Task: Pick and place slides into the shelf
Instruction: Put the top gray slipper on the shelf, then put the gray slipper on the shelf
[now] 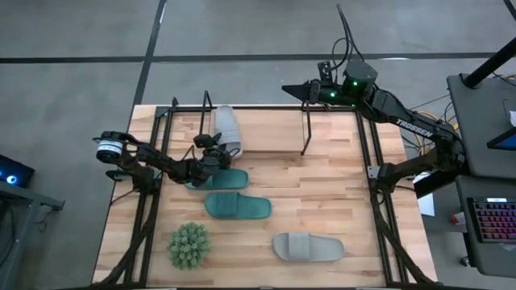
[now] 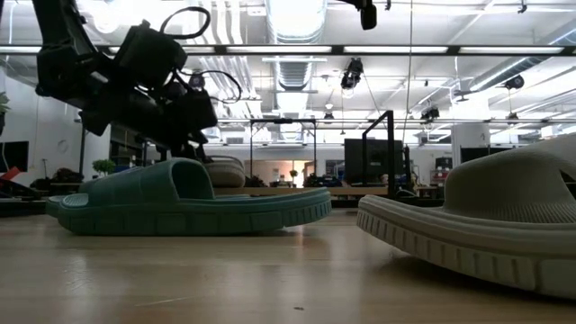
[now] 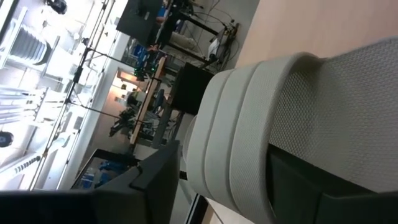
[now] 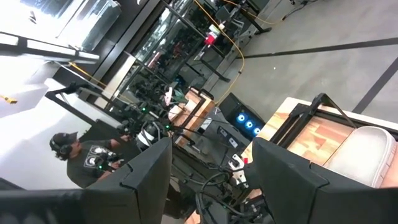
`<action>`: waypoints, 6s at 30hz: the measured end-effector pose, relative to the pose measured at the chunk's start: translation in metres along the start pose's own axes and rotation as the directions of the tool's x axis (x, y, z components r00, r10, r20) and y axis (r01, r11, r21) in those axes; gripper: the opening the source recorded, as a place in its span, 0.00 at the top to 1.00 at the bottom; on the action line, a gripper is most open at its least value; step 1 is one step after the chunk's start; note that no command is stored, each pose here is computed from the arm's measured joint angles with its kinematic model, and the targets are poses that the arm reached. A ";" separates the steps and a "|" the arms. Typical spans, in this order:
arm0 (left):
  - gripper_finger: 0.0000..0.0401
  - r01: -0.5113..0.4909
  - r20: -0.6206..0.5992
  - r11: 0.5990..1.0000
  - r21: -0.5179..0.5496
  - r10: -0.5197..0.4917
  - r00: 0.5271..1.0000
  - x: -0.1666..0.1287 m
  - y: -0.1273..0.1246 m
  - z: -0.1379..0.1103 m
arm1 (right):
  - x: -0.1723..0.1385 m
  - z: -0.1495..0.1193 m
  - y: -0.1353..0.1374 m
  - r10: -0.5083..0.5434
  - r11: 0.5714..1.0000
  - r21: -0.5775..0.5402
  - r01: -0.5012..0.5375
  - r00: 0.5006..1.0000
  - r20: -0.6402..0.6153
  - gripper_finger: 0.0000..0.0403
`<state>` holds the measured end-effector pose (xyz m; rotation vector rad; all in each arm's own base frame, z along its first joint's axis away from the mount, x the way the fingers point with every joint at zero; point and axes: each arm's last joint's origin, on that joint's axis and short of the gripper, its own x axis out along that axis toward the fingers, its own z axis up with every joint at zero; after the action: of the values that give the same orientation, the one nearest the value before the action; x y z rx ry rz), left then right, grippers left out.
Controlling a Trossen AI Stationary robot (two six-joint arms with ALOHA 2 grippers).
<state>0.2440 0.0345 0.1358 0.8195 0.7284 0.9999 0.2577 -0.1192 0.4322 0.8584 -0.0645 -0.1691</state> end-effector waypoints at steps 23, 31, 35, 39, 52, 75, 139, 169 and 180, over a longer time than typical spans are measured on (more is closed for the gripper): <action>0.50 -0.012 0.006 0.993 0.117 0.011 1.000 -0.006 0.013 -0.006 | 0.000 -0.001 0.001 0.008 0.999 -0.042 -0.009 1.000 -0.011 0.47; 0.50 0.026 0.004 0.993 0.113 -0.026 1.000 -0.011 0.025 -0.013 | 0.001 -0.003 0.002 0.014 0.999 -0.052 -0.015 1.000 -0.017 0.47; 0.50 0.044 -0.005 0.989 0.139 -0.043 0.999 -0.013 0.026 -0.017 | 0.001 -0.004 0.003 0.017 0.998 -0.063 -0.018 1.000 -0.022 0.47; 0.50 0.037 0.004 0.992 0.120 -0.038 0.999 -0.013 0.029 -0.013 | 0.002 -0.005 0.004 0.020 0.997 -0.071 -0.021 0.999 -0.025 0.47; 0.50 0.120 0.056 0.993 0.001 -0.120 0.991 -0.014 0.025 -0.015 | 0.003 -0.009 0.007 0.030 0.996 -0.082 -0.033 0.999 -0.040 0.47; 0.50 0.195 0.107 0.973 -0.120 -0.183 0.977 -0.015 0.025 -0.013 | 0.014 -0.056 -0.020 -0.117 0.944 -0.323 0.065 0.983 -0.144 0.47; 0.57 0.755 0.501 0.381 -0.534 -0.577 0.645 -0.048 0.113 0.041 | 0.015 -0.067 -0.022 -0.124 0.962 -0.263 0.078 0.979 -0.163 0.47; 1.00 0.870 0.804 0.283 -0.404 -0.344 0.485 -0.073 0.202 0.078 | -0.022 -0.091 0.036 0.056 0.995 0.093 -0.030 0.955 -0.292 0.47; 1.00 0.867 0.831 0.319 -0.383 -0.290 0.475 -0.081 0.217 0.070 | -0.057 -0.135 0.062 -0.047 0.966 0.209 0.155 0.893 -0.447 0.47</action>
<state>0.1805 0.0090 0.3674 -0.0424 -0.1028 0.1395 0.2261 0.0308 0.3919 1.1260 0.3935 -0.0622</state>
